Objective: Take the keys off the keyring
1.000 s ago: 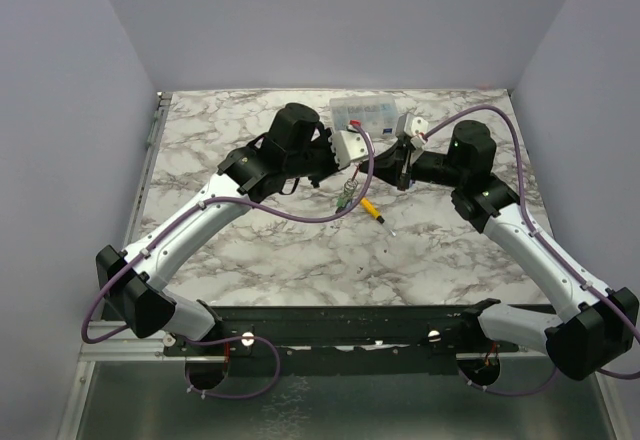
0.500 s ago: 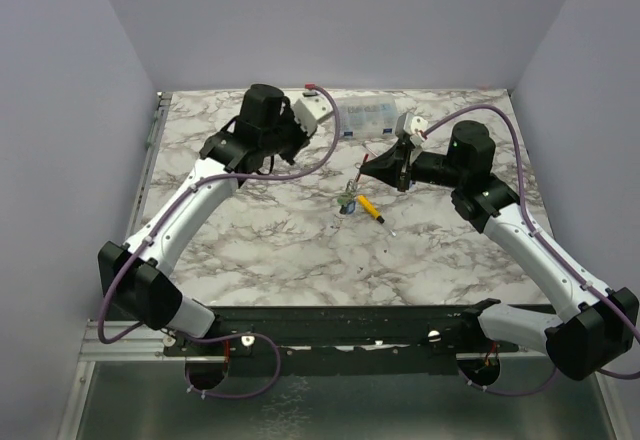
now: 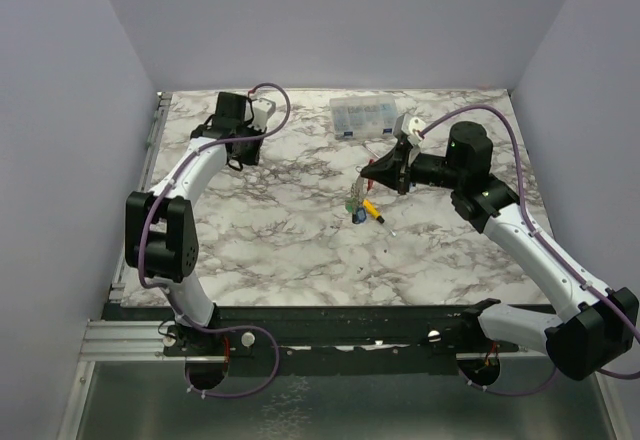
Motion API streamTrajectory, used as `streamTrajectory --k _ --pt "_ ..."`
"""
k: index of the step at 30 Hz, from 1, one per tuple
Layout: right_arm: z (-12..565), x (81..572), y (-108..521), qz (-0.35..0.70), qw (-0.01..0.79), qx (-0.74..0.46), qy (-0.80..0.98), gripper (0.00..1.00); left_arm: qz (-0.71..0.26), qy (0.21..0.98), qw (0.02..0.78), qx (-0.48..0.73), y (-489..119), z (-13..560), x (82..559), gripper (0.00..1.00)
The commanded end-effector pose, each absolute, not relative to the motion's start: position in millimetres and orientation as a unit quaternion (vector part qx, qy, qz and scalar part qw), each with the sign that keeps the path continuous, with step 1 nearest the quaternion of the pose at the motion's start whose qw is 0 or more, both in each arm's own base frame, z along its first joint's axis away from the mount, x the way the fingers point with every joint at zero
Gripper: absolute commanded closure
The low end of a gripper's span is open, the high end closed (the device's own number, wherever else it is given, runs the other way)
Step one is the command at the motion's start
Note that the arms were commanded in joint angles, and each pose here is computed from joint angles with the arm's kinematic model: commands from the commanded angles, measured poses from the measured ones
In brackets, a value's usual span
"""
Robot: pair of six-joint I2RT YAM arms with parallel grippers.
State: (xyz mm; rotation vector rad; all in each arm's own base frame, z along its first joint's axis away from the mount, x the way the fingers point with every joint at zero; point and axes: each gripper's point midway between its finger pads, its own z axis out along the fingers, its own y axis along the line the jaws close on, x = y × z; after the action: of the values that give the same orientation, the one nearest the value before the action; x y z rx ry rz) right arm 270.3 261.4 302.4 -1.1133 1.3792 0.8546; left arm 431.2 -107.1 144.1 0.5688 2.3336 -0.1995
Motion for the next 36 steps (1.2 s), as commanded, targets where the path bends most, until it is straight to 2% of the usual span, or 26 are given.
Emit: streamTrajectory --k 1,7,19,24,28,36 --pt "303 268 261 0.361 0.550 -0.470 0.589 0.99 -0.046 0.944 0.288 0.153 -73 94 421 1.00" --pt "302 269 262 0.363 0.545 -0.471 0.591 0.99 -0.038 0.970 0.224 0.092 -41 50 414 1.00" --pt "299 273 265 0.366 0.538 -0.473 0.594 0.99 -0.077 0.984 0.156 0.035 -43 14 388 1.00" --pt "298 273 267 0.371 0.535 -0.480 0.589 0.99 -0.081 0.988 0.133 0.012 -41 13 377 0.65" --pt "296 273 269 0.373 0.531 -0.487 0.585 0.99 -0.097 0.985 0.140 0.010 -45 31 376 0.49" --pt "287 276 274 0.381 0.518 -0.500 0.580 0.99 -0.185 0.964 0.193 0.004 -75 103 391 0.39"
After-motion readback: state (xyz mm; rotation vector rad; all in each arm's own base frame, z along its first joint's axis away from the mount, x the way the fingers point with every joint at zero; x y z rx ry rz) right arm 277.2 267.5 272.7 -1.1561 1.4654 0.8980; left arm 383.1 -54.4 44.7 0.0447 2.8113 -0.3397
